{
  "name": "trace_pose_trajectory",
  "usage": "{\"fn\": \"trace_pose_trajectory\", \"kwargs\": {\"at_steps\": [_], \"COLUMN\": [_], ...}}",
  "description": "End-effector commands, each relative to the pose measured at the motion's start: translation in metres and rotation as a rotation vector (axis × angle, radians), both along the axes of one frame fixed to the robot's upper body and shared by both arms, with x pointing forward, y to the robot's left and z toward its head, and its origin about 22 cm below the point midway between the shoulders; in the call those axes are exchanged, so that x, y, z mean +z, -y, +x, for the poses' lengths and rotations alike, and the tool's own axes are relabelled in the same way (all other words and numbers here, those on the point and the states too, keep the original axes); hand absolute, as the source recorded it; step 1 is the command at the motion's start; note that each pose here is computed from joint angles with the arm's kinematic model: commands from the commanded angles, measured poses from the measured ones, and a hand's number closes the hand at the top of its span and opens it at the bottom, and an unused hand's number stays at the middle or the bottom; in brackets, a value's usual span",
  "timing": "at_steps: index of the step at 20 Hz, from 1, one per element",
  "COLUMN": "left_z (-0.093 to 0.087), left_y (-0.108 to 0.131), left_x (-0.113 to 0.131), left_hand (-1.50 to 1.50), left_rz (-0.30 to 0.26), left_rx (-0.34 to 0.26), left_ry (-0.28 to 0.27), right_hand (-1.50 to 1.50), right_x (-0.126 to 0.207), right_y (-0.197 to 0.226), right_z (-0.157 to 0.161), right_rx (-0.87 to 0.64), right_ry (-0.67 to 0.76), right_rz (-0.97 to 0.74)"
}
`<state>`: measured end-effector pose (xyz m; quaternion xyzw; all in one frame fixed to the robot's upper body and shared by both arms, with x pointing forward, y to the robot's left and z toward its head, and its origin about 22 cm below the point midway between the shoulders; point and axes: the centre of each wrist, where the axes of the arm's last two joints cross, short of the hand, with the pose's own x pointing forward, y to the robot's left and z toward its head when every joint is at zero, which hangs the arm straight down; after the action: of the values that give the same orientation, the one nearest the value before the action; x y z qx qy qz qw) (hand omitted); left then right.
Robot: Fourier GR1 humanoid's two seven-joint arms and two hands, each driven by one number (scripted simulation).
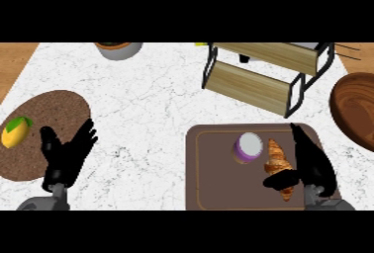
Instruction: Pick the croissant from the tray and place it in the tiered shelf
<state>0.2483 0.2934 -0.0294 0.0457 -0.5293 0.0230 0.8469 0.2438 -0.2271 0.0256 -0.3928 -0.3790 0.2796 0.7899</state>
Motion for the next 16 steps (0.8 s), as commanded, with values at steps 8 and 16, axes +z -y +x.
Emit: {"fn": "trace_pose_trajectory", "kwargs": {"at_steps": [8, 16], "left_z": [-0.009, 0.002], "left_y": [-0.018, 0.017], "left_x": [0.003, 0.004], "left_hand": [0.00, 0.00], "left_rz": [0.007, -0.013], "left_rx": [0.001, 0.002], "left_ry": [-0.004, 0.008], "right_hand": [-1.50, 1.50], "right_x": [-0.040, -0.038], "right_y": [0.000, -0.008], "right_z": [0.018, 0.020], "right_rx": [0.010, 0.266], "right_ry": [0.029, -0.062], "right_rz": [0.020, 0.023]}}
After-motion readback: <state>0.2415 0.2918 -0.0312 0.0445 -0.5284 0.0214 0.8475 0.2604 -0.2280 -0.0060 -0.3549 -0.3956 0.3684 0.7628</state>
